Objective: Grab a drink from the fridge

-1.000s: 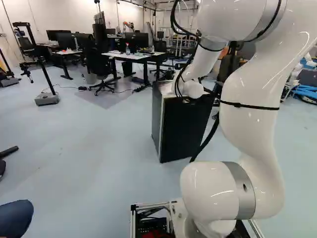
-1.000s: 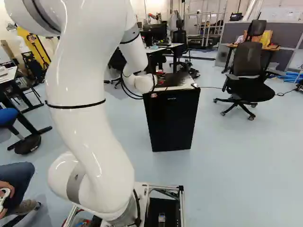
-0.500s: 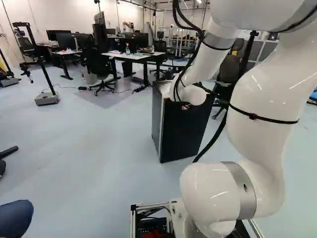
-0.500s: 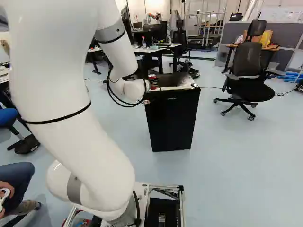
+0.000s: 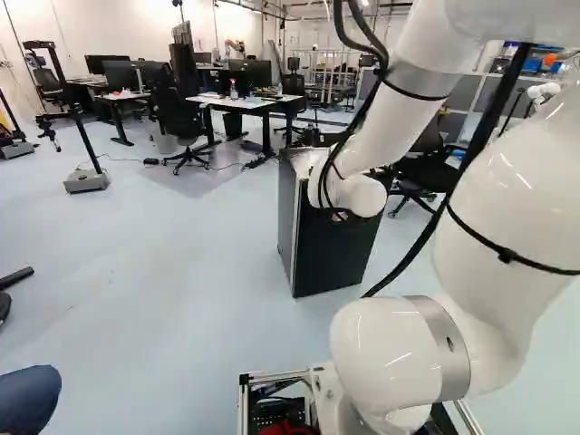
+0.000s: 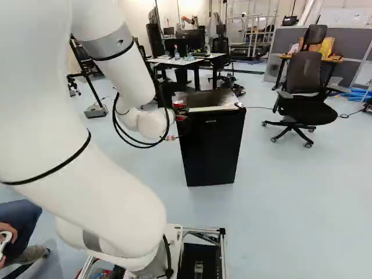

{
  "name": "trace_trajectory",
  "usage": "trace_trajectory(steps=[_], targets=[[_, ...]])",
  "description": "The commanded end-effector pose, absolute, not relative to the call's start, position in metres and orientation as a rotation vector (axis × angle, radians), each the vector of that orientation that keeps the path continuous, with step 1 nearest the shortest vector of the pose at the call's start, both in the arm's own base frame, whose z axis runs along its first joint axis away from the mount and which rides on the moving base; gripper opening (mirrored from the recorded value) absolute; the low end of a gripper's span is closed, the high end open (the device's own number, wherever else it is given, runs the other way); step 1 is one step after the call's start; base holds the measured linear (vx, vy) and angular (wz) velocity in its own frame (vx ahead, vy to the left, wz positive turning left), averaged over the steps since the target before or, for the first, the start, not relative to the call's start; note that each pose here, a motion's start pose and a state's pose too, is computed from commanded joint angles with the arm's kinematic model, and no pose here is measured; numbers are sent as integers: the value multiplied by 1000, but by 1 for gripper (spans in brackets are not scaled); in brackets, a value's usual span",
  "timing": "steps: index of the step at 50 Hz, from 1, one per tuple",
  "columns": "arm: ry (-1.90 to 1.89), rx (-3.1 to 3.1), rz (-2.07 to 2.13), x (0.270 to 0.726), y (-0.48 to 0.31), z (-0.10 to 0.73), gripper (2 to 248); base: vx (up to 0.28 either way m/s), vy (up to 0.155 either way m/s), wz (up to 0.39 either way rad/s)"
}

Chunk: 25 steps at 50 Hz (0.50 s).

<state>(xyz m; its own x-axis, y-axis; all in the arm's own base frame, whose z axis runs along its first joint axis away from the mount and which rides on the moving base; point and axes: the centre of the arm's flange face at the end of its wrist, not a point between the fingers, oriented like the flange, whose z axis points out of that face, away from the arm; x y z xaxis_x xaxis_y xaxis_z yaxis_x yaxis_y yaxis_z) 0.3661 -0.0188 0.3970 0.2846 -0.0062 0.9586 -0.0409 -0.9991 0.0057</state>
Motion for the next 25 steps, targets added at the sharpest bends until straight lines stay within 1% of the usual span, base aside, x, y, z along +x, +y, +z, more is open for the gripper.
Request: trace_trajectory(steps=[25], targets=[[-18, 2533, 1839, 308, -6, 380, 100, 0, 0, 0]])
